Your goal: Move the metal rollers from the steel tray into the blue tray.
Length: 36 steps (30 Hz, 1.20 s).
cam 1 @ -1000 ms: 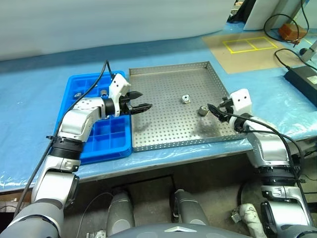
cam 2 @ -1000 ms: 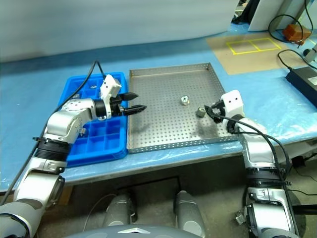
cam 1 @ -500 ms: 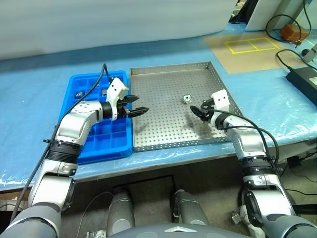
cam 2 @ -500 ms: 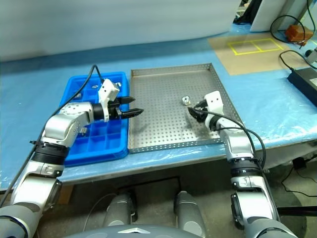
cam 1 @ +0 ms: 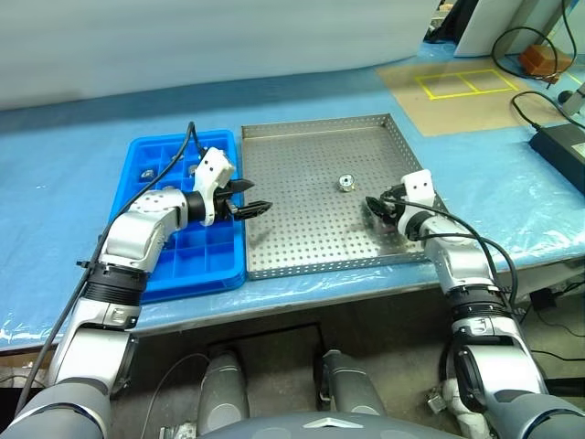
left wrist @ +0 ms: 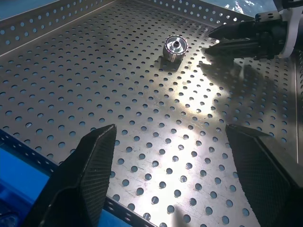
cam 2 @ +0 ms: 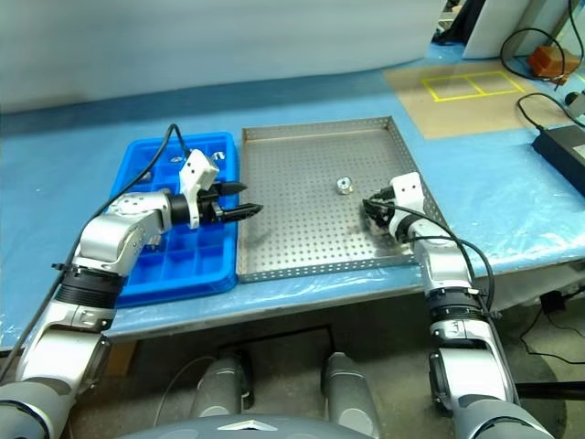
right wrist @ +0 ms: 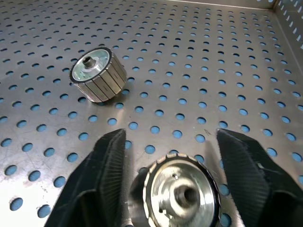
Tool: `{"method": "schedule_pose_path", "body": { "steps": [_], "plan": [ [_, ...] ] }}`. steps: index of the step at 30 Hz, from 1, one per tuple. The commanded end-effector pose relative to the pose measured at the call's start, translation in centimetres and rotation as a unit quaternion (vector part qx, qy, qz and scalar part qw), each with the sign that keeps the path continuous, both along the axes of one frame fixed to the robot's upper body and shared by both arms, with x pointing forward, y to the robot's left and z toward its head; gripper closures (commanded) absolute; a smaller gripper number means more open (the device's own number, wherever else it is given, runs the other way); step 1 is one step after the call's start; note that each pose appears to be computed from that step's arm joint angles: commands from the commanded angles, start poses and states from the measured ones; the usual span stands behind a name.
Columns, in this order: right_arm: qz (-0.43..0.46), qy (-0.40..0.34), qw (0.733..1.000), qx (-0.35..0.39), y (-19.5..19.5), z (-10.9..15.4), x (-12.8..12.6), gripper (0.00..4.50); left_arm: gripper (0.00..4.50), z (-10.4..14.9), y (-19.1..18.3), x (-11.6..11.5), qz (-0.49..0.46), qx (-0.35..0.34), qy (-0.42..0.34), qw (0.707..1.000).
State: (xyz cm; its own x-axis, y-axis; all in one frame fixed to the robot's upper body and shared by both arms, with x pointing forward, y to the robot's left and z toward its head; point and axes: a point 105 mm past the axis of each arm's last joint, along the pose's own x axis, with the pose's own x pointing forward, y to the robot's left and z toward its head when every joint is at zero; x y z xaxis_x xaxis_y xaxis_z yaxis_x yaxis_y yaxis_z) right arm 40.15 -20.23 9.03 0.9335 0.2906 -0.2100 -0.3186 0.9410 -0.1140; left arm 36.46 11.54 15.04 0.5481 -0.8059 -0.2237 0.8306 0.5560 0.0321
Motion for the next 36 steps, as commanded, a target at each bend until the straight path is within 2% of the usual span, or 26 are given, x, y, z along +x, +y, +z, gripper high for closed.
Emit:
{"method": "schedule_pose_path", "body": {
  "steps": [1,11,14,17,19,23,27,29,33,36],
  "plan": [
    [-0.002,-0.023,1.000,-0.015,0.0,1.3,0.2,2.72,0.60,1.5,-0.1,0.2,-0.005,-0.001,-0.028,1.000],
    [0.002,-0.021,1.000,-0.016,0.1,1.3,0.4,2.80,0.60,1.8,0.7,-0.1,-0.002,0.005,-0.031,1.000],
    [0.032,-0.043,0.999,-0.003,1.7,3.1,0.5,2.80,0.60,3.0,1.4,-0.2,0.004,0.008,-0.049,0.999],
    [0.105,-0.079,0.991,0.006,4.7,6.2,-0.1,2.80,0.60,4.5,2.6,-0.5,0.013,0.009,-0.070,0.997],
    [0.184,-0.103,0.977,0.011,7.8,8.6,-1.5,2.80,0.60,5.3,3.6,-1.0,0.020,0.015,-0.080,0.996],
    [0.302,-0.115,0.946,0.020,13.1,11.1,-3.6,2.80,0.60,5.3,5.4,-2.4,0.030,0.037,-0.077,0.996],
    [0.389,-0.112,0.914,0.032,18.7,11.8,-4.3,2.80,0.60,4.8,8.4,-4.1,0.056,0.067,-0.060,0.994],
    [0.432,-0.107,0.895,0.036,22.1,11.7,-4.5,2.80,0.60,5.6,10.9,-4.8,0.095,0.079,-0.062,0.990],
    [0.482,-0.092,0.871,0.033,26.5,10.5,-4.9,2.80,0.60,7.1,14.2,-6.3,0.161,0.090,-0.074,0.980],
    [0.507,-0.088,0.857,0.030,28.3,9.9,-5.3,2.80,0.60,7.4,15.4,-7.2,0.193,0.091,-0.074,0.974]
  ]
}}
